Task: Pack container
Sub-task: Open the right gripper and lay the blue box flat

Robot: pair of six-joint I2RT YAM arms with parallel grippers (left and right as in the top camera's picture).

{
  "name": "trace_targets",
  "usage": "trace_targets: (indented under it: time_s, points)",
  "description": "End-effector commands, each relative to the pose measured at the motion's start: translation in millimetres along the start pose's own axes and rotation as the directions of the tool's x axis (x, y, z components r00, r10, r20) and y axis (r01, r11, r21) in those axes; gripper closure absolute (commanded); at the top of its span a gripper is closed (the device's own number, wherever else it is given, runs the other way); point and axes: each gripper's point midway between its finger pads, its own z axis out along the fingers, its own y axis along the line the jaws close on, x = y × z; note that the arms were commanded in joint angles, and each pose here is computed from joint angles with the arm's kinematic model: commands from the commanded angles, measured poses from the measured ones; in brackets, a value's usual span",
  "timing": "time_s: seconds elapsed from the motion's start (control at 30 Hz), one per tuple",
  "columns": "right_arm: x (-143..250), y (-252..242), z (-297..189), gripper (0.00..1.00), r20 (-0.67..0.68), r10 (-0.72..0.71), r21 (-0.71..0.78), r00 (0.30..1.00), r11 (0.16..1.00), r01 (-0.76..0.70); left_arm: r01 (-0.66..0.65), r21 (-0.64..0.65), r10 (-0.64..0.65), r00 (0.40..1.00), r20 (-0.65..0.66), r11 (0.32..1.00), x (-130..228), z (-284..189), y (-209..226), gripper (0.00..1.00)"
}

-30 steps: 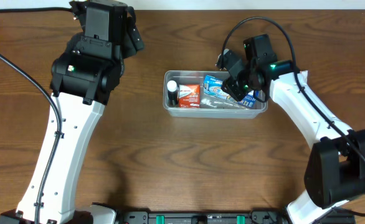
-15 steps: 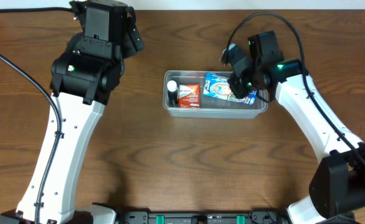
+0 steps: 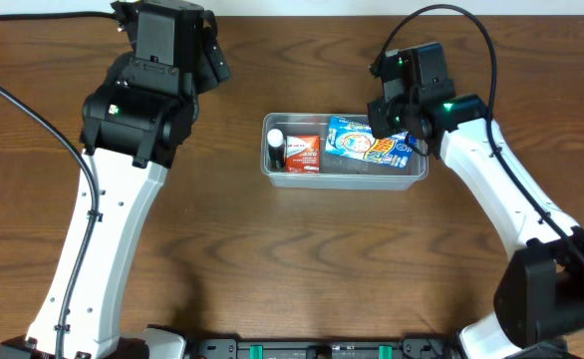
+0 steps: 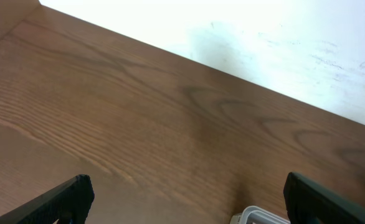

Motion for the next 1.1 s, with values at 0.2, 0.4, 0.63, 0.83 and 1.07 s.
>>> trace_targets:
  time_s: [0.2, 0.4, 0.63, 0.83, 1.07]
  points:
    - [10, -5, 30, 0.99, -0.051, 0.087, 0.026, 0.995, 0.996, -0.085, -0.007, -0.013, 0.007, 1.0, 0.016, 1.0, -5, -2, 4, 0.02]
    - [26, 9, 23, 0.99, -0.122, 0.092, -0.049, 0.988, 0.994, -0.098, -0.007, -0.013, 0.008, 1.0, 0.016, 1.0, -5, -2, 4, 0.02]
    - [44, 24, 1, 0.99, -0.203, 0.089, -0.113, 0.975, 0.987, -0.113, -0.007, -0.013, 0.007, 1.0, 0.016, 1.0, -5, -2, 4, 0.02]
    - [52, 25, -14, 0.99, -0.223, 0.008, -0.128, 0.975, 0.991, -0.038, -0.007, -0.013, 0.008, 1.0, 0.016, 1.0, -5, -2, 4, 0.02]
    - [29, 34, -53, 0.99, -0.099, -0.075, -0.167, 0.992, 0.984, 0.058, -0.007, -0.013, 0.007, 1.0, 0.016, 1.0, -5, -2, 4, 0.02]
